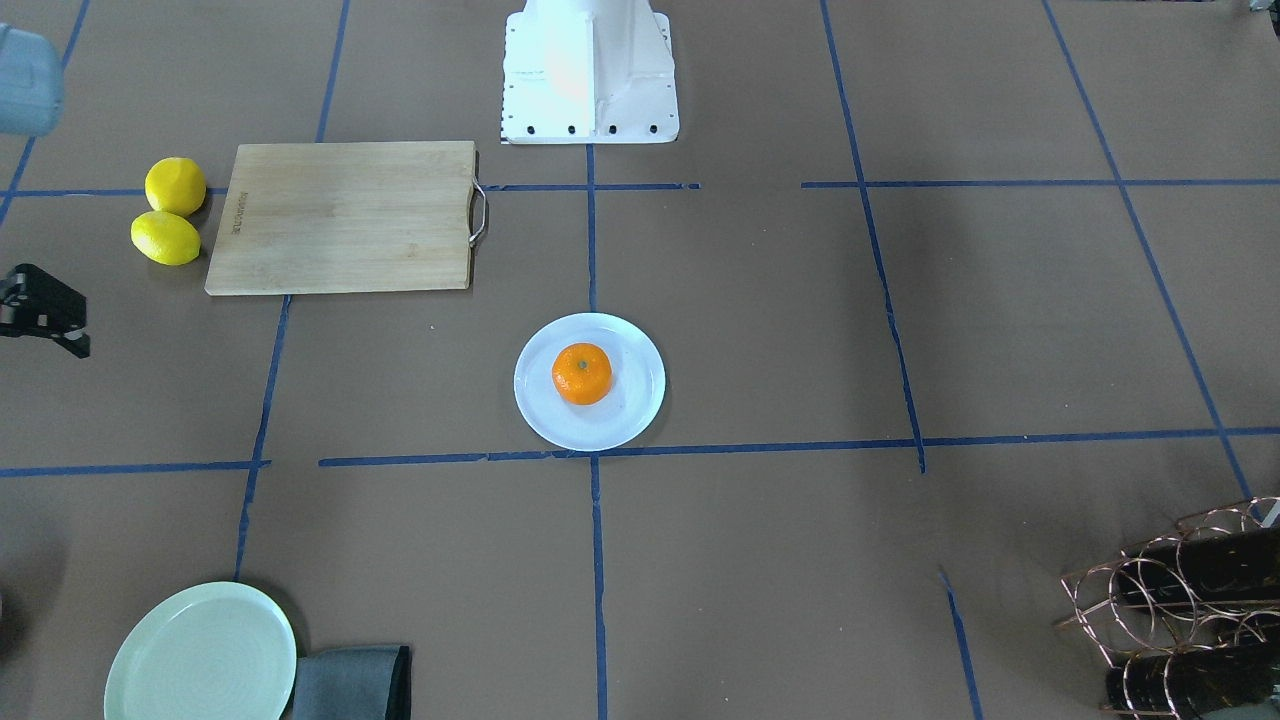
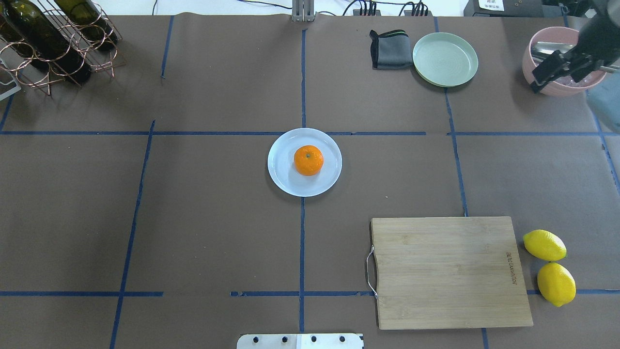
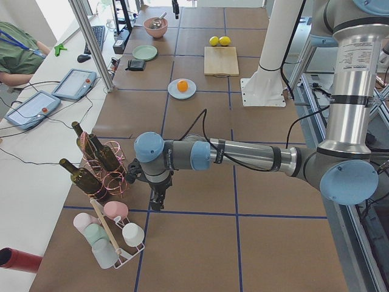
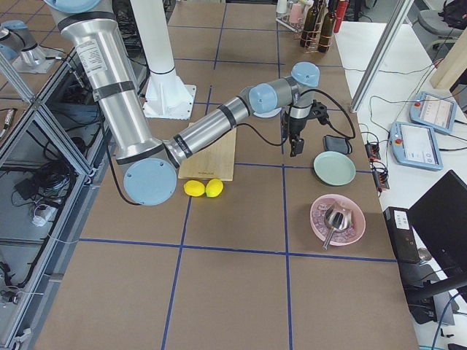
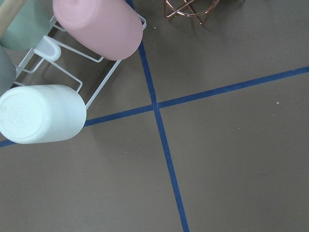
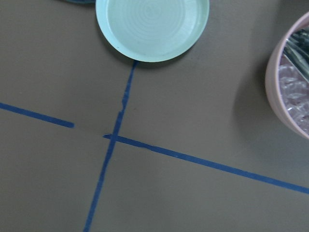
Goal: Pick orange to plate
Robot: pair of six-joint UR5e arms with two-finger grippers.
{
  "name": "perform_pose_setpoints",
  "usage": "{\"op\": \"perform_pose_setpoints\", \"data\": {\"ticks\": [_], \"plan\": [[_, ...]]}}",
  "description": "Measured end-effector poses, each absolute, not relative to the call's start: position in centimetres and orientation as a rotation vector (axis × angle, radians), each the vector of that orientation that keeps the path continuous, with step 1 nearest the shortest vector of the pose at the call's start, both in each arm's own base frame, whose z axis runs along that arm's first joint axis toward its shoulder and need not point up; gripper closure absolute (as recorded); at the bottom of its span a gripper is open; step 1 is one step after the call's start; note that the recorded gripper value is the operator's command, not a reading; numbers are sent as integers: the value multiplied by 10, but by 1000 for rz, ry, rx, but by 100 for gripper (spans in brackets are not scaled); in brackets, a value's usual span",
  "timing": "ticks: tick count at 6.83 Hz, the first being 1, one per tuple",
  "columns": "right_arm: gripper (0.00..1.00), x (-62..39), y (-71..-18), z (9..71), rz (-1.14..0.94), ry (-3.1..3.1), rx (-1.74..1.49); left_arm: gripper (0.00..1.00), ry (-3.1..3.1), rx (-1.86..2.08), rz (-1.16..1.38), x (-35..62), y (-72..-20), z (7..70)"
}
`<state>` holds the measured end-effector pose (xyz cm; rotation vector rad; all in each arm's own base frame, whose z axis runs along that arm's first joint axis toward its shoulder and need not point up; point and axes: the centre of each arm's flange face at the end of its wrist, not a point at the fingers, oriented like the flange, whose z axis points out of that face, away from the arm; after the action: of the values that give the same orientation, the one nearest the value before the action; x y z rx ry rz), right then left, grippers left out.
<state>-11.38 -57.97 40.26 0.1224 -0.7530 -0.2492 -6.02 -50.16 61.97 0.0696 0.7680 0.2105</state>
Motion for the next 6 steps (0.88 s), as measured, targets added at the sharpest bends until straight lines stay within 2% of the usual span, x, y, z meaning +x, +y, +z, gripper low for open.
{"op": "perform_pose_setpoints", "data": {"ticks": [2,4,6], "plan": [[0,-38,-585,478,-282,-757,106,0,768,62,200,-62,-497,623],[0,27,-564,561,-279,-783,66,0,766,63,193,-63,-497,622],[0,62,-536,602,-230,-804,39,0,765,62,191,-63,-497,622]]}}
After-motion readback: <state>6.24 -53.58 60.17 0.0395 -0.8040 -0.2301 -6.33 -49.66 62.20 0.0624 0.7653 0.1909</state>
